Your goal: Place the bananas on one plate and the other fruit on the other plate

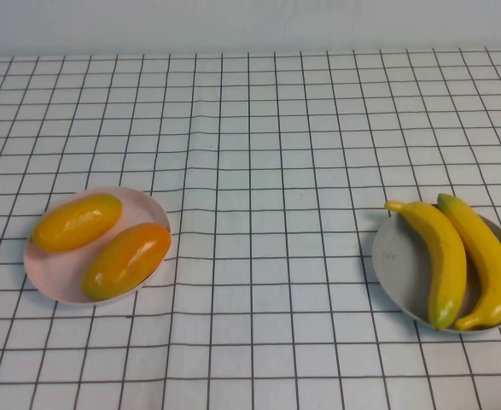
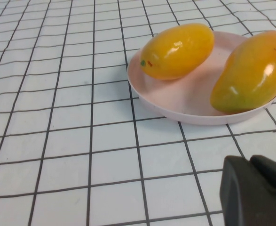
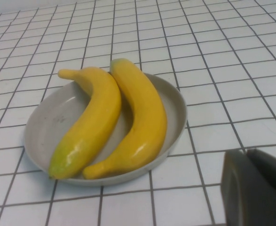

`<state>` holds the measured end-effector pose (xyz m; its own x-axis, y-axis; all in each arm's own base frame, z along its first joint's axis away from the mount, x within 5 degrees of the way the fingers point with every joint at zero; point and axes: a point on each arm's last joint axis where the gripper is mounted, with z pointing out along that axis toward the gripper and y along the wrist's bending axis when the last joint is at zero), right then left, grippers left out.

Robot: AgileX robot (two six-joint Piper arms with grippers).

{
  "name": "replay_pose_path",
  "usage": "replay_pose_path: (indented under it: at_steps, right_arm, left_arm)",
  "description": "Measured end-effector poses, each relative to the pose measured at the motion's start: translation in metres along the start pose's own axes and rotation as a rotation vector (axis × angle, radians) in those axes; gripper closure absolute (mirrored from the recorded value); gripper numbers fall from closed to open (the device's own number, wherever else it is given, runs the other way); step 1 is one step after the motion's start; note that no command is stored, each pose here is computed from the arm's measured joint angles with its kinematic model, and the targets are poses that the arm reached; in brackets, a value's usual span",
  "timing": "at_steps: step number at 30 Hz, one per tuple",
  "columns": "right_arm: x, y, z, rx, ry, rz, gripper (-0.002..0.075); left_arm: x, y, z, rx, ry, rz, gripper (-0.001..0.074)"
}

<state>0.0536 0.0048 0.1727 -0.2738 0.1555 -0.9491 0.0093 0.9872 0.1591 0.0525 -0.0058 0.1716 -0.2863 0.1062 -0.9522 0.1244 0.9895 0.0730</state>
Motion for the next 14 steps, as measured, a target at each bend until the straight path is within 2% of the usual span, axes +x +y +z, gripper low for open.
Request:
replay_pose_path:
  at_steps: [14]
  right_arm:
    - [0.0, 0.0, 0.0, 0.0, 0.0, 0.005, 0.0741]
  left_arm:
    - [0.0, 0.0, 0.0, 0.0, 0.0, 0.0, 0.0737]
